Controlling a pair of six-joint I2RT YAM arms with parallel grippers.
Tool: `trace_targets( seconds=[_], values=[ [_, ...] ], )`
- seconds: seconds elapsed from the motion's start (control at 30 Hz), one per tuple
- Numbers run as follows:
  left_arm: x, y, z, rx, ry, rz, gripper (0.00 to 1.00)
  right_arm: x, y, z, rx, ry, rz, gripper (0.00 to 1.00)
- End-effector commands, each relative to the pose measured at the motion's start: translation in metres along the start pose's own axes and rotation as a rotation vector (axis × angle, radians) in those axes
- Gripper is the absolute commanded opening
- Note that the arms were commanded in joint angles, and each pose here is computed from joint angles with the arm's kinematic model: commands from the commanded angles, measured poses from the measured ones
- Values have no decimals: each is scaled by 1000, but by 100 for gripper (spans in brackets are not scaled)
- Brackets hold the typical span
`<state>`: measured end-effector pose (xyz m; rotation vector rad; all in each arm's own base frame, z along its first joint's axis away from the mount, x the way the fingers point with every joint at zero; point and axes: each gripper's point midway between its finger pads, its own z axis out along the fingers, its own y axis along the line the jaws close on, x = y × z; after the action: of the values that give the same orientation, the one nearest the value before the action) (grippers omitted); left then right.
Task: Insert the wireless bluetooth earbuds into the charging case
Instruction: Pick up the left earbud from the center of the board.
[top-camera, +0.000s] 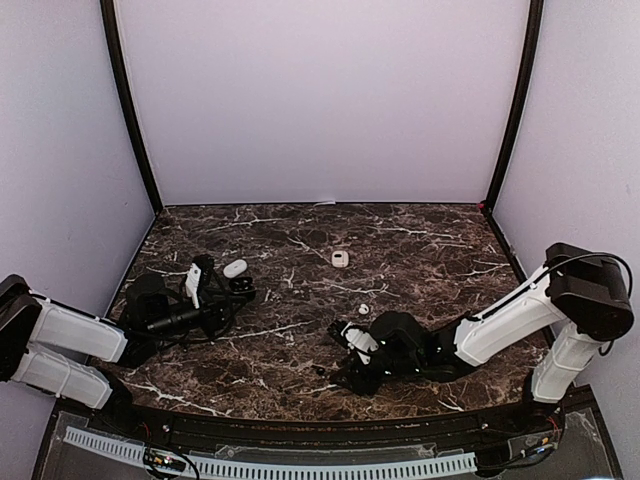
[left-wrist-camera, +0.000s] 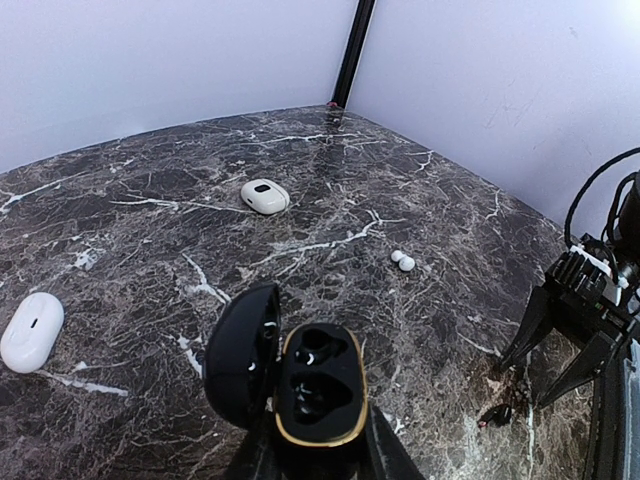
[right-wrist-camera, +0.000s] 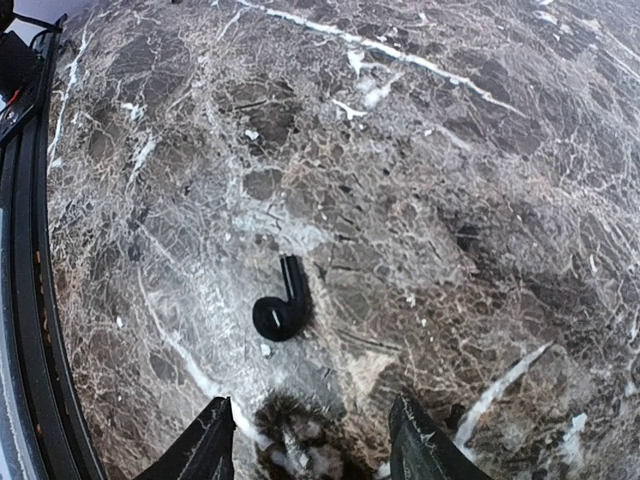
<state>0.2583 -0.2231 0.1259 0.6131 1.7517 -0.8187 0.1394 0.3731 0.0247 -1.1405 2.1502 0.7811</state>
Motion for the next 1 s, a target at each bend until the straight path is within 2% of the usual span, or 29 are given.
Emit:
trace_targets(
  seconds=[0.0, 0.47, 0.97],
  values=[
    [-13, -2, 3, 12, -29, 17, 16, -12, 2, 4, -4, -72, -32, 53],
    [-12, -1, 3, 9, -26, 18, 15, -8, 5, 2, -23, -156, -113, 52],
    [-11, -1, 4, 10, -22, 16, 16, -1, 9, 27, 15, -109, -225, 47]
  ],
)
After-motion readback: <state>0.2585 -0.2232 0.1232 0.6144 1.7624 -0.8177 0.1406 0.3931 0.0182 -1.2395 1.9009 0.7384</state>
